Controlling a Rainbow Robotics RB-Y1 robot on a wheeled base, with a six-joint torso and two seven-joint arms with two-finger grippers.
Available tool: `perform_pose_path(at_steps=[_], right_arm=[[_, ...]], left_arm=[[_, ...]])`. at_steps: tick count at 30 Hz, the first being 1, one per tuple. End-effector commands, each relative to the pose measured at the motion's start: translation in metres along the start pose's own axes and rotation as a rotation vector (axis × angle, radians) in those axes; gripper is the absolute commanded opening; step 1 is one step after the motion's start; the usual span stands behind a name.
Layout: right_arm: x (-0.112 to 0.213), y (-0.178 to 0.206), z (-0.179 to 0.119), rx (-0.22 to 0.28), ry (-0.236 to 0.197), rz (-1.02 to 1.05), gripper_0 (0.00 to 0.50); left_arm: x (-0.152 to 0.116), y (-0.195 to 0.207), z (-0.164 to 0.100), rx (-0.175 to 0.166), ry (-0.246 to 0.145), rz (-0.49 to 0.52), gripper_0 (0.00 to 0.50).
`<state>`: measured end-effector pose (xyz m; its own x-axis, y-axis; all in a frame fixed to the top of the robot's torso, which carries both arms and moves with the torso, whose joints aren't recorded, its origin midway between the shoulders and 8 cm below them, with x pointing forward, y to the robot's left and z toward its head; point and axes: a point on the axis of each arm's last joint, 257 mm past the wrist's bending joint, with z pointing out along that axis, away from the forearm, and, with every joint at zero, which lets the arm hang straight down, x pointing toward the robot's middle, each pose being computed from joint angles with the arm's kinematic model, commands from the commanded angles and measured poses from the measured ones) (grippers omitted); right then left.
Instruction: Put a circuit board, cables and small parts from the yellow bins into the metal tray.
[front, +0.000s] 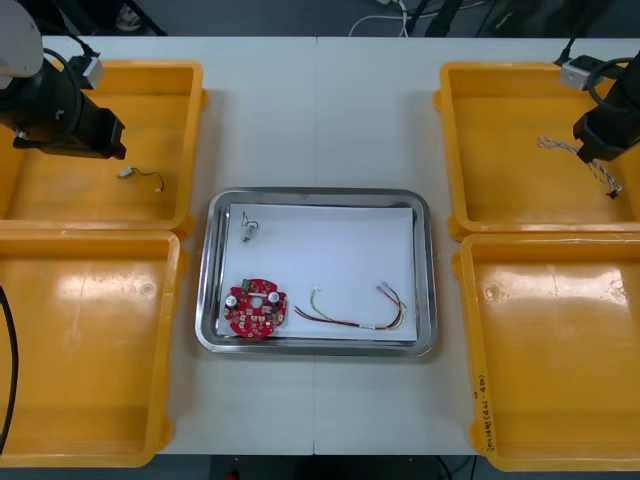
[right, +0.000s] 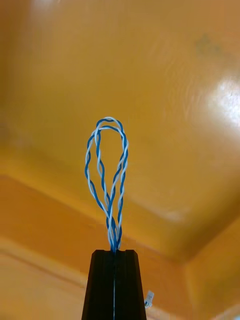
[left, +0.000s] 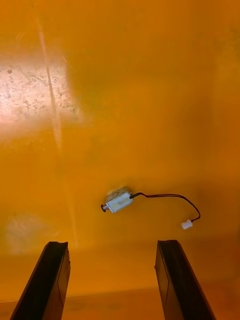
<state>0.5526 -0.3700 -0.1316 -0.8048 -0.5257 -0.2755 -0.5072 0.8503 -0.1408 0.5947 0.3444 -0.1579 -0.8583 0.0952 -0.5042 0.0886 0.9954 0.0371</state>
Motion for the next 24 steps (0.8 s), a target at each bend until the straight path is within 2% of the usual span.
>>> perform_pose_path(at_steps=[1,2,4,7,13,16,18,24], right_arm=[[0.009,-0.011,-0.041,0.033,-0.021,0.039,0.000],[0.010,-0.005,-0.045,0.030,-0.013,0.028,0.000],[0.001,-0.002,-0.052,0.052,-0.041,0.004,0.000],[-0.017,0.009,-0.065,0.093,-0.104,-0.049,0.000],[-0.052,0.039,-0.086,0.125,-0.212,-0.141,0.000],[-0.064,0.059,-0.095,0.144,-0.258,-0.204,0.000],[-0.067,0.072,-0.096,0.151,-0.273,-0.243,0.000],[-0.074,0.129,-0.096,0.118,-0.316,-0.289,0.000]], left_arm=[[-0.023,-0.020,-0.004,0.019,-0.044,0.113,0.500],[-0.024,-0.021,-0.002,0.017,-0.047,0.118,0.500],[-0.023,-0.022,0.002,0.015,-0.044,0.121,0.500],[-0.021,-0.025,0.010,0.022,-0.042,0.119,0.500],[-0.021,-0.027,0.023,0.024,-0.052,0.120,0.500],[-0.019,-0.027,0.029,0.025,-0.051,0.118,0.500],[-0.019,-0.027,0.031,0.024,-0.054,0.121,0.500],[-0.015,-0.023,0.042,0.017,-0.060,0.125,0.500]])
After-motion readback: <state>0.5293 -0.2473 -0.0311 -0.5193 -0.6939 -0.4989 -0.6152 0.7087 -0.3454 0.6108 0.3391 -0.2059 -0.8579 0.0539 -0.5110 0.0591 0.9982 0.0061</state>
